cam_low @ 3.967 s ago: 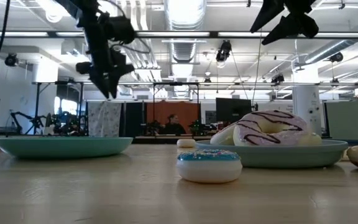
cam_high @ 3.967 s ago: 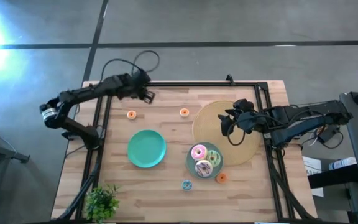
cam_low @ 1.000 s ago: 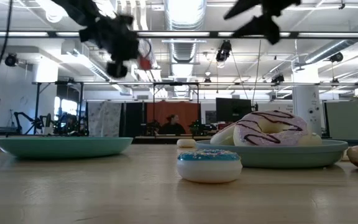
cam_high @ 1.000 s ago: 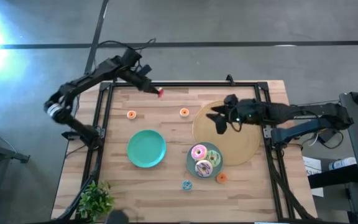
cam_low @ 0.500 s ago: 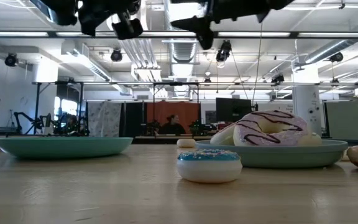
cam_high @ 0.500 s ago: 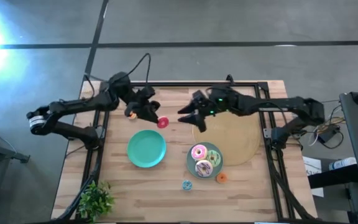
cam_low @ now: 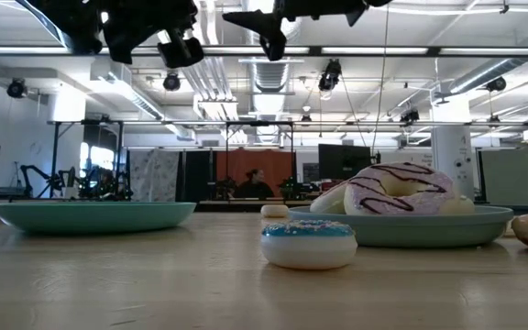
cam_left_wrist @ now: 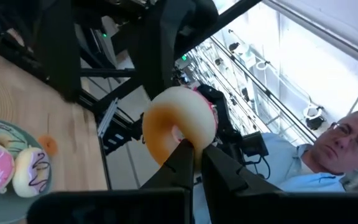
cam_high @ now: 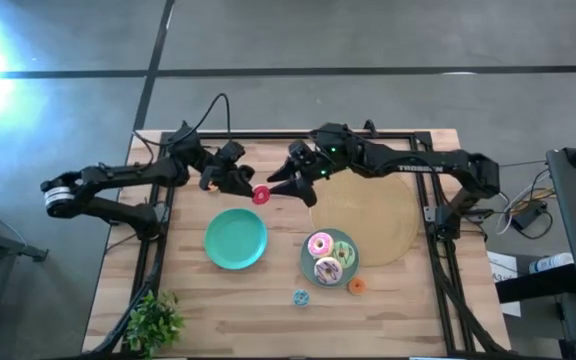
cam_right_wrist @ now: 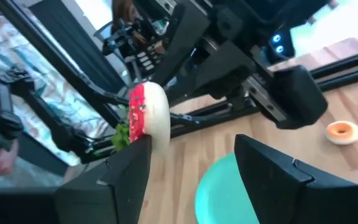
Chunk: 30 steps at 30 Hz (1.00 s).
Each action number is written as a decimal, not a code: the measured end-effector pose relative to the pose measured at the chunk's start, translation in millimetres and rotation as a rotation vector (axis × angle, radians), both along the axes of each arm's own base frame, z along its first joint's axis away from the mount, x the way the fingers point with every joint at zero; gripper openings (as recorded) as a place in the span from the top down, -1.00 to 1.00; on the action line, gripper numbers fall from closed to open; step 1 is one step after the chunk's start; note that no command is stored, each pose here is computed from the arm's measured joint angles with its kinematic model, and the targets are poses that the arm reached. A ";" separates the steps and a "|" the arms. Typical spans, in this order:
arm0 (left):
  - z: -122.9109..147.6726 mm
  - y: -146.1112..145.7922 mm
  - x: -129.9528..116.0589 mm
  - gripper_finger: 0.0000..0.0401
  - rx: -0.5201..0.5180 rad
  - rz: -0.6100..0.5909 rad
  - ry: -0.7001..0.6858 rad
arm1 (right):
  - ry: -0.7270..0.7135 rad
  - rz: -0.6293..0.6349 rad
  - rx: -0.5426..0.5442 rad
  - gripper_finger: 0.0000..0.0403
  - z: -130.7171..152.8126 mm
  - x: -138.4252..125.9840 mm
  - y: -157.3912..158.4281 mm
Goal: Pick & Place donuts
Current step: Put the small red donut on the green plate
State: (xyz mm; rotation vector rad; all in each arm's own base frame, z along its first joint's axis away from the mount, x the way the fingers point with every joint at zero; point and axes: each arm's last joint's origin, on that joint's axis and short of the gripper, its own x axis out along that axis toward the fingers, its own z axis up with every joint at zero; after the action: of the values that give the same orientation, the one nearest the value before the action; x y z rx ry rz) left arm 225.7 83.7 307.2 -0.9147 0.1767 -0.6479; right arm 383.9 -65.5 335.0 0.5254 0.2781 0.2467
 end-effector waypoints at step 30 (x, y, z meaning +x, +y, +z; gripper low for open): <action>-1.1 -5.8 2.6 1.00 0.009 -0.014 -0.003 | 0.054 0.043 0.027 -0.58 9.9 -5.2 5.3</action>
State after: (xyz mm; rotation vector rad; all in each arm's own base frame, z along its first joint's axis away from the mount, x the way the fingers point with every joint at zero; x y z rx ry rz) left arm 228.3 77.9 306.1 -0.9044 0.1828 -0.6609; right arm 378.7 -60.2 344.9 0.5534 0.3389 0.2787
